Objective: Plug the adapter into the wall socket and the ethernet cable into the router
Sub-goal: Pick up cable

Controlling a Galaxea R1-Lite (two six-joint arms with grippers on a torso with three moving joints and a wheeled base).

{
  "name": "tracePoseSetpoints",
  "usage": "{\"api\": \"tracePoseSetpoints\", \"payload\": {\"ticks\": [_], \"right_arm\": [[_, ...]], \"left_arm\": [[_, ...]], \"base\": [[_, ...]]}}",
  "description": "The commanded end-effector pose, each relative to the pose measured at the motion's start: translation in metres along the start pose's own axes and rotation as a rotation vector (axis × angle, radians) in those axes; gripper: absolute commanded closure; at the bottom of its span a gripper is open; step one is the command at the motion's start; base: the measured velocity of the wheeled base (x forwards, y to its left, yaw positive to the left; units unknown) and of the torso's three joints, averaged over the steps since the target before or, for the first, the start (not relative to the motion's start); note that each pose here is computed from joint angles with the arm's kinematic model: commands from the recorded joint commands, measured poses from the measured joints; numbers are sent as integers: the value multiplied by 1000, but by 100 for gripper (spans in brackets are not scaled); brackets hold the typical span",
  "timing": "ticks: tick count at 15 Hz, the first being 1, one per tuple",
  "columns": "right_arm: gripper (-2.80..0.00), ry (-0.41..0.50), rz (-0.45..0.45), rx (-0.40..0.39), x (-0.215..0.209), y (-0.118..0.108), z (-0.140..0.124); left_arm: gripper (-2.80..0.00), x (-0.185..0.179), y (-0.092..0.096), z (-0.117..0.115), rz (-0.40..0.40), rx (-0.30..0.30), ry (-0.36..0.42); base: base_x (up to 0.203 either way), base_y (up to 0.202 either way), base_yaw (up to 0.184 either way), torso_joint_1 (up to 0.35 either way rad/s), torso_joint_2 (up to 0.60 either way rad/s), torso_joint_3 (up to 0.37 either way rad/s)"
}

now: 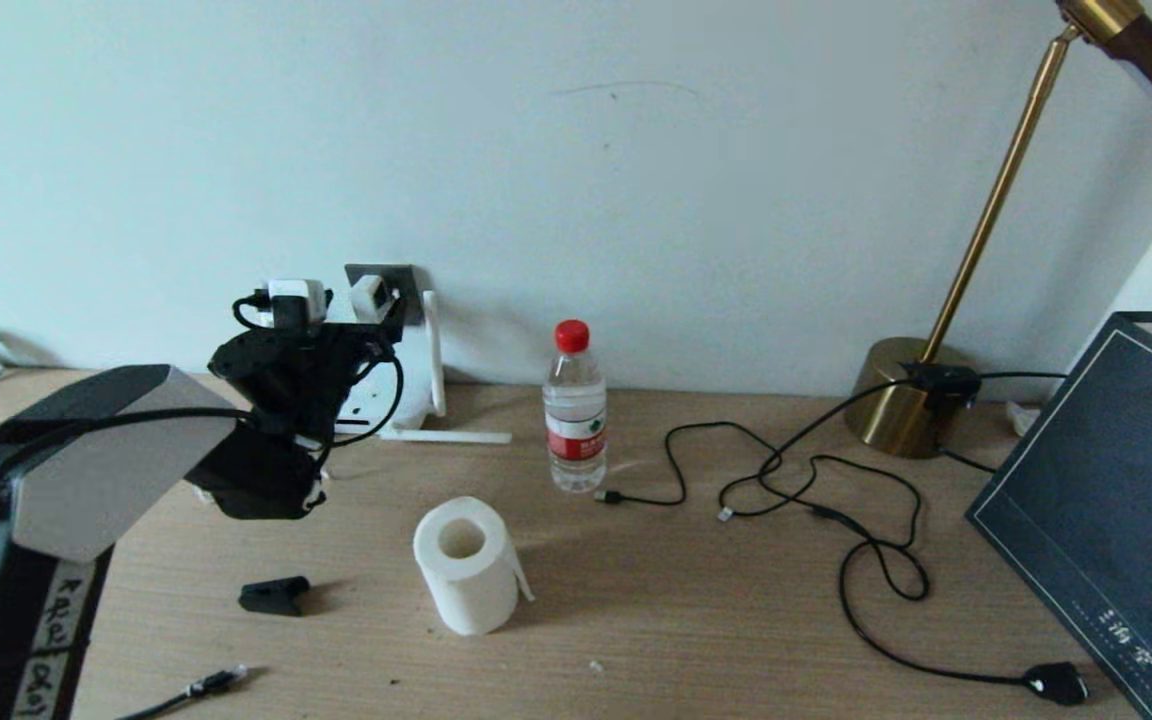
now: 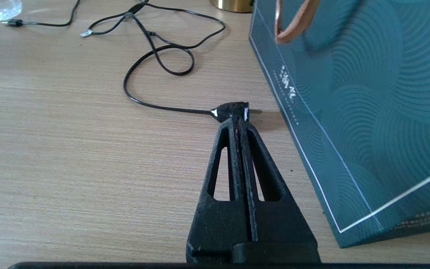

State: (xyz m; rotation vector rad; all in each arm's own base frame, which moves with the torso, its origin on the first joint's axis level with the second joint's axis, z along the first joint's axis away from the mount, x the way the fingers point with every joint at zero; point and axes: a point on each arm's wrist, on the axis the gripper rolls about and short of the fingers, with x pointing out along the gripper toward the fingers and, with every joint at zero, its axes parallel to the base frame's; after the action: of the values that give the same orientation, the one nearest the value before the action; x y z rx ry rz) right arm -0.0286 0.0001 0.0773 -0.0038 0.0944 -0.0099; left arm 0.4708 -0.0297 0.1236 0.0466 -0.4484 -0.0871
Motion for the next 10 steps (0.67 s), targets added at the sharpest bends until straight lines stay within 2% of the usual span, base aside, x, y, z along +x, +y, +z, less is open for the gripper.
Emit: {"api": "tracePoseSetpoints", "payload": {"ticks": [1, 3, 6, 8, 10], "right_arm": [[0, 2, -1, -1, 0, 0, 0], [0, 2, -1, -1, 0, 0, 0], [0, 2, -1, -1, 0, 0, 0], [0, 1, -1, -1, 0, 0, 0], [0, 1, -1, -1, 0, 0, 0]], "left_arm": [[-280, -6, 2, 44, -2, 1, -54], [-280, -17, 3, 70, -9, -1, -62], [-280, -39, 4, 122, -35, 3, -100], [-280, -60, 7, 169, -74, 11, -124], [-280, -88, 13, 218, -129, 29, -98]], "base": [[0, 0, 0, 0, 0, 0], [0, 0, 0, 0, 0, 0], [0, 0, 0, 0, 0, 0], [0, 0, 0, 0, 0, 0], [0, 0, 0, 0, 0, 0]]}}
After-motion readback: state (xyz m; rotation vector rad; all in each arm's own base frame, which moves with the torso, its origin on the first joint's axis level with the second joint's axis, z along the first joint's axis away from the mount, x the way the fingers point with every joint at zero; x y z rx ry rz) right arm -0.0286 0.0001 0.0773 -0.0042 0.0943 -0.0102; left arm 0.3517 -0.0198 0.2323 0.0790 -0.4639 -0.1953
